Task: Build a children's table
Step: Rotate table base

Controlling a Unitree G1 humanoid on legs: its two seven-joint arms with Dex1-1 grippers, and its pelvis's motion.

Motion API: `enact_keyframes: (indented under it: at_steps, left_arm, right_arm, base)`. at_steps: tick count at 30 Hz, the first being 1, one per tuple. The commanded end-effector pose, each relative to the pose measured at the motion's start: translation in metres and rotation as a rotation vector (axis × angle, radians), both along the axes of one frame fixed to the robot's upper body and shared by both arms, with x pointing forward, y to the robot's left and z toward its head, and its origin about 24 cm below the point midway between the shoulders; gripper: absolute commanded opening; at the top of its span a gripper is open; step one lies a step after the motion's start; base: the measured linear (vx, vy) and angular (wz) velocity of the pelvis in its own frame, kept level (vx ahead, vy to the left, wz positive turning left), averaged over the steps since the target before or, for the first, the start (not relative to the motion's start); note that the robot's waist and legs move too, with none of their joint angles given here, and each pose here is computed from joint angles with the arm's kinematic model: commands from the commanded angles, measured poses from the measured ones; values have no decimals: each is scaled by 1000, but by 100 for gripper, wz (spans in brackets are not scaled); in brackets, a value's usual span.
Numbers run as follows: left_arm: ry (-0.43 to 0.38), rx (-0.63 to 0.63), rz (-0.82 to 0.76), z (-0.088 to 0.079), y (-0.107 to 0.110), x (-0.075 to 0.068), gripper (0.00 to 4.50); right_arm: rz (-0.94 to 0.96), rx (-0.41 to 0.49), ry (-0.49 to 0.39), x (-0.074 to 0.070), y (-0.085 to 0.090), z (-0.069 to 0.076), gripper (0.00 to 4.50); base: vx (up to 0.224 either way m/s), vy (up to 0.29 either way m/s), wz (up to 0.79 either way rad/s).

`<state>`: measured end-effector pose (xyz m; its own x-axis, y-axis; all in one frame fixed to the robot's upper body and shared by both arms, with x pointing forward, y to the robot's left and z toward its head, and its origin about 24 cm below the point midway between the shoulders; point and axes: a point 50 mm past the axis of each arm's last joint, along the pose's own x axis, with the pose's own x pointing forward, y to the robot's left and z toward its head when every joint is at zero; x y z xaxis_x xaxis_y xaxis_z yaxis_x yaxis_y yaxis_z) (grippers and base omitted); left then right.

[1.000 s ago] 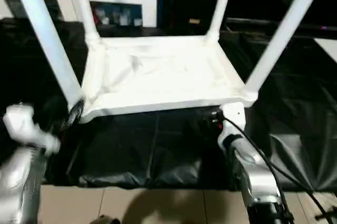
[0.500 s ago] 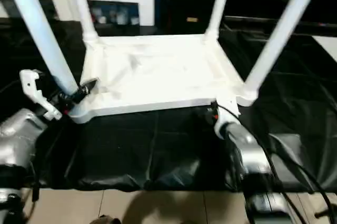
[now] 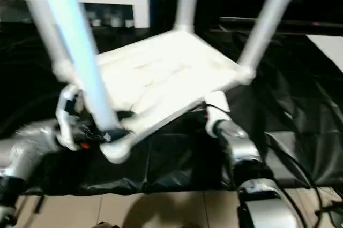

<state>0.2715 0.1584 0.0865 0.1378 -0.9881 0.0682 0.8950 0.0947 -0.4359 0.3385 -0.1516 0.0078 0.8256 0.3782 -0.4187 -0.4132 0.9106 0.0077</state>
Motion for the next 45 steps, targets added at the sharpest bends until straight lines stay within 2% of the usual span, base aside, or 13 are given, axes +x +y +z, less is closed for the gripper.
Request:
enact_keyframes:
  at_steps: [1,2,8,11,18,21,25,28,31,35,38,44,45]
  left_arm:
    - [-1,-26,-63,3,-13,-7,450]
    - [-1,-44,-84,4,-23,-9,450]
    - [15,-66,-142,8,-41,-12,450]
    - [3,-85,-186,11,-66,-9,450]
    - [-56,-77,-142,10,-92,3,450]
    - [-123,-26,-58,7,-98,14,450]
    - [-184,64,72,1,-89,29,450]
    - [-229,156,133,-5,-65,36,450]
    - [-236,184,129,-8,-56,35,450]
    - [-237,254,-13,-17,-35,19,450]
    - [-239,300,-55,-21,-28,16,450]
    - [-309,530,-71,-31,-7,25,402]
    - [-315,541,-71,-32,-6,25,375]
  right_arm:
    - [121,18,29,-3,27,-5,450]
    - [184,34,28,-5,39,-6,450]
    - [262,56,38,-9,54,-8,450]
    - [339,76,49,-16,63,-13,450]
    - [315,92,39,-14,65,-13,450]
    - [271,70,14,-10,57,-10,450]
    - [164,45,-22,-3,36,-6,450]
    - [124,32,-46,-3,10,-3,450]
    - [135,30,-57,-6,2,-2,450]
    - [261,14,-84,-20,-21,6,450]
    - [322,4,-94,-25,-26,11,450]
    - [535,33,-124,-43,-33,38,450]
    - [544,35,-126,-44,-33,39,450]
  base:
    - [0,0,0]
    - [0,0,0]
    - [0,0,0]
    - [0,0,0]
    - [0,0,0]
    - [0,0,0]
    - [0,0,0]
    - [0,0,0]
    - [0,0,0]
    - [0,0,0]
    - [0,0,0]
    - [0,0,0]
    - [0,0,0]
